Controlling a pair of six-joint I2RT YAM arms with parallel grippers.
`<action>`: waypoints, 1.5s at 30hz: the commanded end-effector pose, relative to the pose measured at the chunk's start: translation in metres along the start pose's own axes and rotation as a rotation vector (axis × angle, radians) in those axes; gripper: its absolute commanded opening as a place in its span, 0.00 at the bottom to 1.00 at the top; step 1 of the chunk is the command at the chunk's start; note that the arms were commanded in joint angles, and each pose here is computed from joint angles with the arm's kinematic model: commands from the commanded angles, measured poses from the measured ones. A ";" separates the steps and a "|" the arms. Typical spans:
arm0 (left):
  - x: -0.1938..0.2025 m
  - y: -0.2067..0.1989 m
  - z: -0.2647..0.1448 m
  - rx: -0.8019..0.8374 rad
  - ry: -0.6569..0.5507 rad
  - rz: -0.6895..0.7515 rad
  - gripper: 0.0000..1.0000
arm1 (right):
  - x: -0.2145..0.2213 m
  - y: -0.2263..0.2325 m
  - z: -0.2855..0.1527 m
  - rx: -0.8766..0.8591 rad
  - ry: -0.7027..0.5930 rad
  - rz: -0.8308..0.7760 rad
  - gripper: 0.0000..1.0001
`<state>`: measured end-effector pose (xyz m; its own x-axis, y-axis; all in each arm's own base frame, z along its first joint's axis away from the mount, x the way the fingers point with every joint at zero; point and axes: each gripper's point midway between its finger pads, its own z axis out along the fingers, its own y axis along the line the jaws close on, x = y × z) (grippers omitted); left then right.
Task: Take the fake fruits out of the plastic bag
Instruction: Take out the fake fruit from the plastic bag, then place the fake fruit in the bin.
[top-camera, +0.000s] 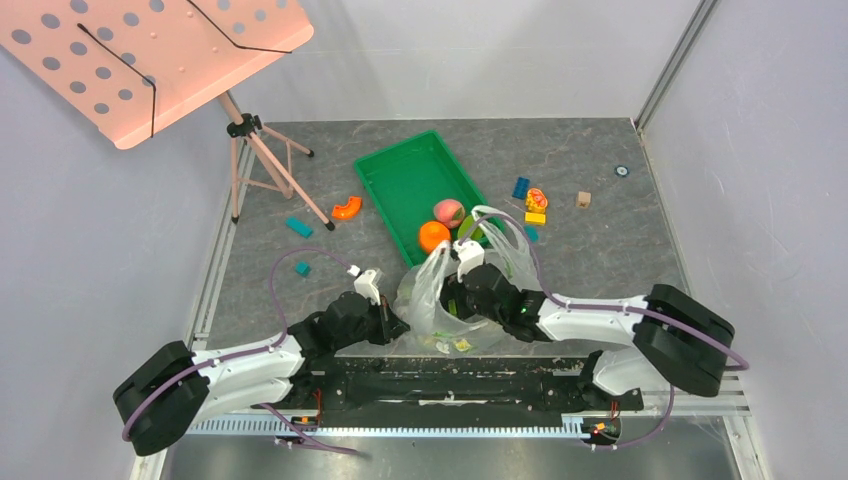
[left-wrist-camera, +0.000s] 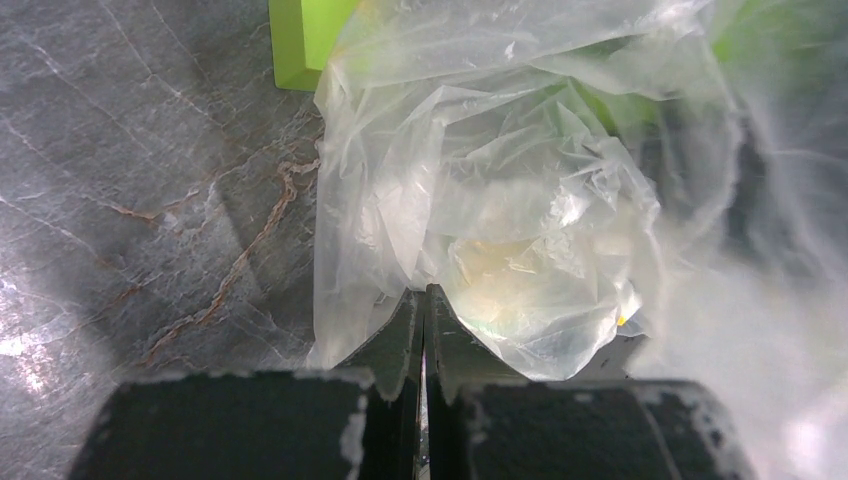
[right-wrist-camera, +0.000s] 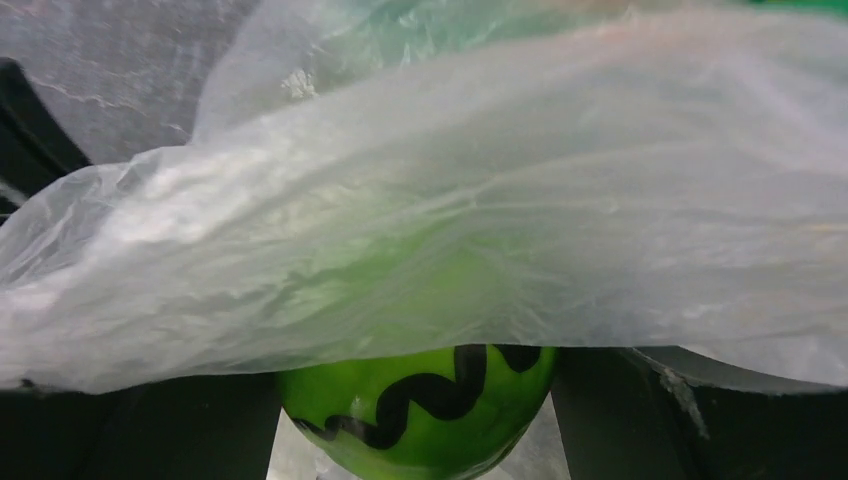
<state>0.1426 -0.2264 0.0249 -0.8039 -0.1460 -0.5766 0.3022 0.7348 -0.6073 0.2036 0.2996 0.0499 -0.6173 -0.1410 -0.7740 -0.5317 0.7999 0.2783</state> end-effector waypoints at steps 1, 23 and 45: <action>-0.009 -0.004 0.001 0.010 -0.031 0.048 0.02 | -0.035 0.003 -0.017 -0.010 -0.124 -0.017 0.68; -0.010 -0.003 0.000 0.002 -0.034 0.057 0.02 | -0.087 -0.010 -0.128 0.026 -0.232 -0.045 0.66; -0.012 -0.012 -0.001 0.012 0.036 0.198 0.02 | -0.232 0.004 -0.122 0.195 -0.276 -0.209 0.69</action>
<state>0.1421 -0.2236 0.0251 -0.7920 -0.0484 -0.6086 0.3659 0.7603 -0.5367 0.2432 0.2636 0.2753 -0.3657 -0.1488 -0.9187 -0.5271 0.8467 0.0727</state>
